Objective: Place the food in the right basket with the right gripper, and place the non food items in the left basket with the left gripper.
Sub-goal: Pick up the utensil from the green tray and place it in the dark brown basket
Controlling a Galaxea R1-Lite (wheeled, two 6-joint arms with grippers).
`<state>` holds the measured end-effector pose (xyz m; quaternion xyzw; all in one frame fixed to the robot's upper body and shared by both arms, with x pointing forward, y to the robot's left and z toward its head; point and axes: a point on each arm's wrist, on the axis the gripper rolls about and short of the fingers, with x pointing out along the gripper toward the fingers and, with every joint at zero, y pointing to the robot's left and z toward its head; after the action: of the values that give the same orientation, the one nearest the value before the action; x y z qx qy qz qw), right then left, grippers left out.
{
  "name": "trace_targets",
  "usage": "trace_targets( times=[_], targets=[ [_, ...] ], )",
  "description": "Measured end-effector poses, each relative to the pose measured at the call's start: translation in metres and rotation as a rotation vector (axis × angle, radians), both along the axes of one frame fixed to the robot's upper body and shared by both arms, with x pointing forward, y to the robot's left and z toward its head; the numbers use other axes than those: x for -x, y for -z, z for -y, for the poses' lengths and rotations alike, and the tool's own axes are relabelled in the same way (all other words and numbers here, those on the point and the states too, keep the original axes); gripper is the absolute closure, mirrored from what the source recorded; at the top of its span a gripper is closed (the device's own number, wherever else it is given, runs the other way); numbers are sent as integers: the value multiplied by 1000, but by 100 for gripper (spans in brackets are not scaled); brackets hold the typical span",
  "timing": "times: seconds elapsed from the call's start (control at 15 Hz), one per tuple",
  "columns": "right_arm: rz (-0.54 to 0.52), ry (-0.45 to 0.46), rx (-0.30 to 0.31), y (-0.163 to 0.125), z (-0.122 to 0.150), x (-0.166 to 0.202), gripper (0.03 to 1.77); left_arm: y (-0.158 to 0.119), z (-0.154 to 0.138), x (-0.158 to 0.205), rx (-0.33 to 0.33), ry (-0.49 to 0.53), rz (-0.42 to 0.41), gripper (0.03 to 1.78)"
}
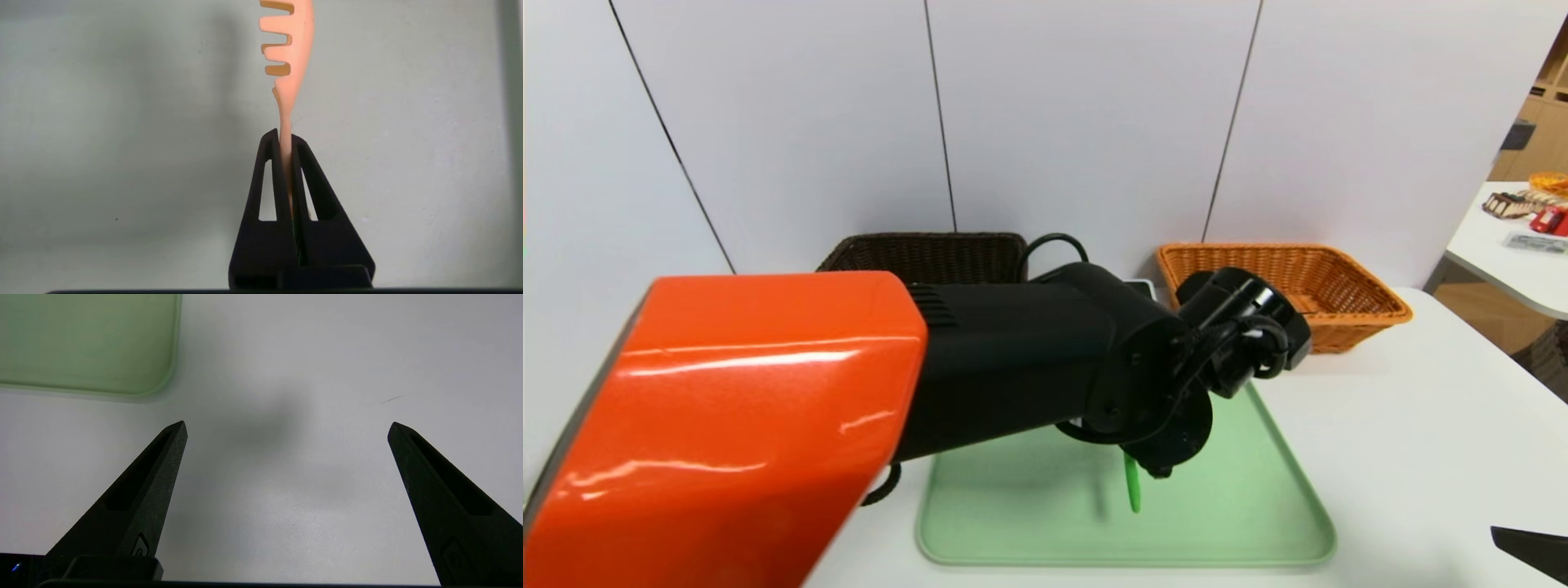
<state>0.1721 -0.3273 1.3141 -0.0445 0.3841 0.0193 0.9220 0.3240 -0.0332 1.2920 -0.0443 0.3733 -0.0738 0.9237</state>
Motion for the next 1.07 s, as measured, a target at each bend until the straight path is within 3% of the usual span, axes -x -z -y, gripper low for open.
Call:
trace_targets(
  times=[0.67, 1.07],
  targets=[
    [-7, -1, 1, 4, 0, 3, 10, -87, -110, -60, 153, -261, 156, 173],
    [-13, -3, 5, 6, 1, 5, 10, -108, -162, -91, 261, -418, 235, 173]
  ],
)
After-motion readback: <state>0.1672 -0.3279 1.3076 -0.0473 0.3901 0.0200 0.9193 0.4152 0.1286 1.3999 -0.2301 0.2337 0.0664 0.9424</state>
